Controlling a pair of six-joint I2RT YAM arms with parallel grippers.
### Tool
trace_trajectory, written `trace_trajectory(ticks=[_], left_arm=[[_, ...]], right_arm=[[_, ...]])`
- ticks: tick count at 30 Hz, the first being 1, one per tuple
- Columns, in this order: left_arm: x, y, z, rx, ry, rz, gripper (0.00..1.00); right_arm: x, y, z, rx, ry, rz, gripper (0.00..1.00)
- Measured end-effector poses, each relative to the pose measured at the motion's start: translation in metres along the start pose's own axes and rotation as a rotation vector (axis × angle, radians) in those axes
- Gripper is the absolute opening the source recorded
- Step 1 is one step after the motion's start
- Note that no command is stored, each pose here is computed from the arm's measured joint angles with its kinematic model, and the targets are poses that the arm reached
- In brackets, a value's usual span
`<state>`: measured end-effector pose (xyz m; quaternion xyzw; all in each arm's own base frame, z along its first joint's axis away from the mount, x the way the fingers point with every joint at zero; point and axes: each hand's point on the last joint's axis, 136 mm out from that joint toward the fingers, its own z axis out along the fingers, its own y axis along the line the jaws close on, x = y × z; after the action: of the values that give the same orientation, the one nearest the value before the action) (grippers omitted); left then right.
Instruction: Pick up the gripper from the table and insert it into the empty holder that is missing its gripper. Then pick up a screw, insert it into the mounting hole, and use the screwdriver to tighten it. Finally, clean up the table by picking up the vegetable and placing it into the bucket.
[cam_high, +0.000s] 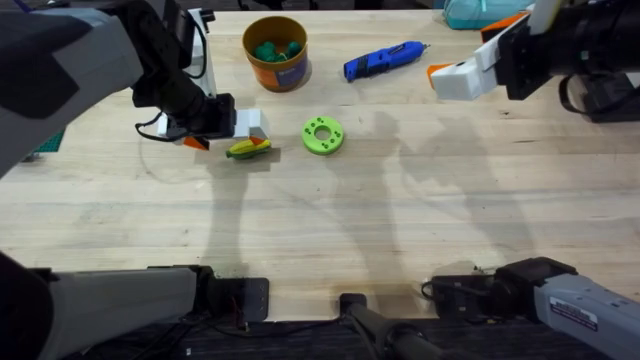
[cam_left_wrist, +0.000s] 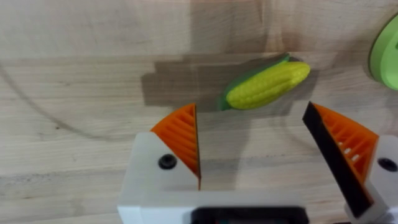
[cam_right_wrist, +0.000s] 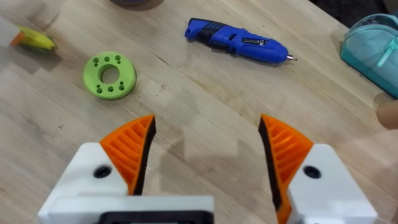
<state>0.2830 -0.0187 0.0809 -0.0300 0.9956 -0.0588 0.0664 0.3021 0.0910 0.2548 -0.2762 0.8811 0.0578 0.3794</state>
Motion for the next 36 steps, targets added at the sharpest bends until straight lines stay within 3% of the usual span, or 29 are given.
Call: trace_trajectory(ticks=[9, 12, 16, 23, 26, 30, 36], left_arm=[[-0.001, -0.004, 0.002, 0.017, 0.0, 0.036, 0.996], [-0.001, -0.01, 0.002, 0.056, -0.001, 0.131, 0.996], [-0.003, -0.015, 0.001, 0.084, -0.022, 0.333, 0.996], [-0.03, -0.007, 0.001, -0.008, -0.123, 0.69, 0.996], [-0.033, -0.005, 0.0, -0.035, -0.131, 0.808, 0.996], [-0.032, -0.006, 0.001, -0.042, -0.122, 0.911, 0.996], [-0.02, -0.016, 0.023, 0.034, -0.048, 0.976, 0.996]], right_arm=[[0.004, 0.002, 0.0, -0.007, 0.016, 0.003, 0.966], [0.006, 0.002, 0.0, -0.009, 0.023, 0.004, 0.966], [0.006, 0.002, 0.0, -0.01, 0.025, 0.004, 0.966], [0.007, 0.003, 0.0, -0.011, 0.027, 0.005, 0.966], [0.007, 0.003, 0.0, -0.011, 0.028, 0.005, 0.966], [0.009, 0.004, 0.0, -0.015, 0.038, 0.007, 0.966], [0.01, 0.004, 0.0, -0.016, 0.042, 0.008, 0.966]])
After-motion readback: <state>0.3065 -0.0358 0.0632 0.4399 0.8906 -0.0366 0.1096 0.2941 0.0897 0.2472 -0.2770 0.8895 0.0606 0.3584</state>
